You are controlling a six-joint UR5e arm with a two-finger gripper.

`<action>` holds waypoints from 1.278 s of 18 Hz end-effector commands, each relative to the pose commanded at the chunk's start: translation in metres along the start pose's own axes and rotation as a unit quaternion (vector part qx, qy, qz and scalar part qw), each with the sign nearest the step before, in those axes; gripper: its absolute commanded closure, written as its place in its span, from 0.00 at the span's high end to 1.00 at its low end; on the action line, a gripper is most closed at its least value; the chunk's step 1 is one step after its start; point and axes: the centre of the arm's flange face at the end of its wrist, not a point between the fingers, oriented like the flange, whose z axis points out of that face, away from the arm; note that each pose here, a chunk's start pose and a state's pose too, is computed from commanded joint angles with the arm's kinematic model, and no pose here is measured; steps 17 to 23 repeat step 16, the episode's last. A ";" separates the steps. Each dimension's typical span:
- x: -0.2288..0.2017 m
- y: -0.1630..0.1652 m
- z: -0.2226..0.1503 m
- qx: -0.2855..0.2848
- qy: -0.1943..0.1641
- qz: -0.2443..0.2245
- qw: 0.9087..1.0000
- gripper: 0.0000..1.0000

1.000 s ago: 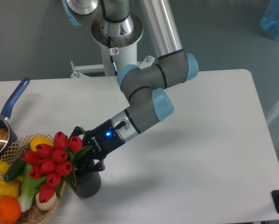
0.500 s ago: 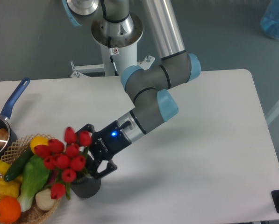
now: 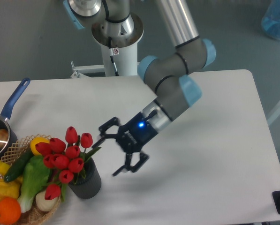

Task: Insert the flowers into the vase

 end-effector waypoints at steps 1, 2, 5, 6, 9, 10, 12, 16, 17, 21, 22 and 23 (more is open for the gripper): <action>-0.002 -0.004 -0.012 -0.021 -0.018 0.007 1.000 1.00; -0.002 -0.007 -0.021 -0.044 -0.034 0.016 0.998 1.00; -0.007 -0.012 -0.040 -0.120 -0.075 0.061 0.988 1.00; -0.008 -0.013 -0.048 -0.145 -0.089 0.071 0.983 1.00; -0.020 -0.009 -0.071 -0.249 -0.140 0.075 0.955 1.00; -0.020 -0.005 -0.072 -0.276 -0.147 0.074 0.947 1.00; -0.018 0.012 -0.074 -0.323 -0.148 0.079 0.932 1.00; -0.008 0.028 -0.074 -0.393 -0.133 0.104 0.904 1.00; -0.008 0.028 -0.074 -0.393 -0.133 0.104 0.904 1.00; -0.008 0.028 -0.074 -0.393 -0.133 0.104 0.904 1.00; -0.008 0.028 -0.074 -0.393 -0.133 0.104 0.904 1.00; -0.008 0.028 -0.074 -0.393 -0.133 0.104 0.904 1.00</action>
